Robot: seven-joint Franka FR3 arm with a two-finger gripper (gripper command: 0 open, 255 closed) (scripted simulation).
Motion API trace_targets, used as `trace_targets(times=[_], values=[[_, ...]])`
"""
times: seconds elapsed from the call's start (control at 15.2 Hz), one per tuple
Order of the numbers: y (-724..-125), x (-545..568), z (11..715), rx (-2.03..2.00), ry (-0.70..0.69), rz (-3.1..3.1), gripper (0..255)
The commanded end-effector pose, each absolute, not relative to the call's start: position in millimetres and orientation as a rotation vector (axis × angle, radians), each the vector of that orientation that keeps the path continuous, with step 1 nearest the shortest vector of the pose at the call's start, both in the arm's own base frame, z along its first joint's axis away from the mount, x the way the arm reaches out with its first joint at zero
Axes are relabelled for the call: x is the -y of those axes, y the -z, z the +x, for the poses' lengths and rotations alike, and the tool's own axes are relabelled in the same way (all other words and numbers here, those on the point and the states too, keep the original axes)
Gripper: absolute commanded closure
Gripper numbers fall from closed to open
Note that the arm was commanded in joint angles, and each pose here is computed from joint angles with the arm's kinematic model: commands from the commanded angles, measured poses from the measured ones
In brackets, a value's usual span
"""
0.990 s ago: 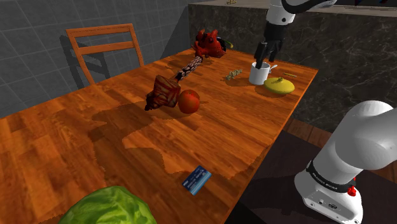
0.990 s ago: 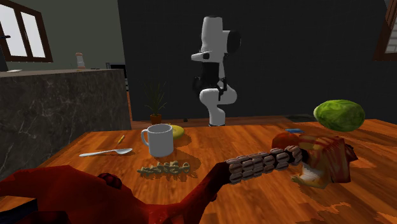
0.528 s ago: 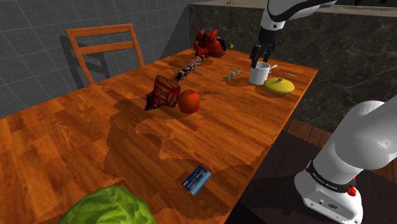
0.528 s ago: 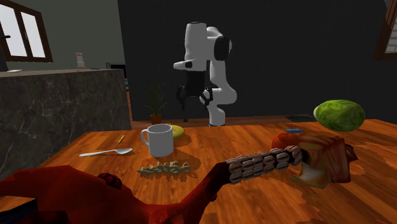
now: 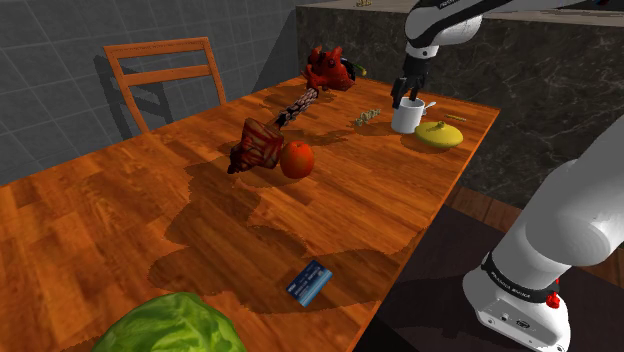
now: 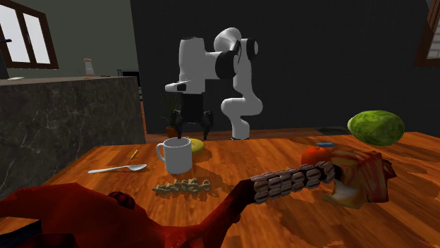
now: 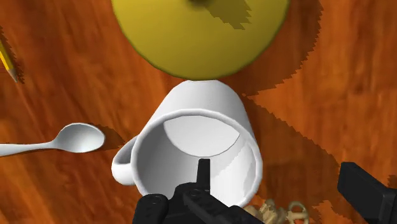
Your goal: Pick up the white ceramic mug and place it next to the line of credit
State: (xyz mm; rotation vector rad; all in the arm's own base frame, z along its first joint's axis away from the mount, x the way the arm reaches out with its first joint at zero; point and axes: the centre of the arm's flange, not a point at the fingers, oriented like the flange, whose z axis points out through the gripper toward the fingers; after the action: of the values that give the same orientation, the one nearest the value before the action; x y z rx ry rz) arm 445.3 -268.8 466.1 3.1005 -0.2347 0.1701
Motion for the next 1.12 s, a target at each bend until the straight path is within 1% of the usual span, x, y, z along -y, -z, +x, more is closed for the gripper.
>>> trace_targets(times=[0.0,0.46,0.92,0.99,1.06], values=[[-457,278,451,0.233,-0.175,3.100,0],[-423,279,455,0.233,-0.175,3.100,0],[-423,279,455,0.233,-0.175,3.100,0],[-423,279,455,0.233,-0.175,3.100,255],[-423,279,455,0.233,-0.175,3.100,255]])
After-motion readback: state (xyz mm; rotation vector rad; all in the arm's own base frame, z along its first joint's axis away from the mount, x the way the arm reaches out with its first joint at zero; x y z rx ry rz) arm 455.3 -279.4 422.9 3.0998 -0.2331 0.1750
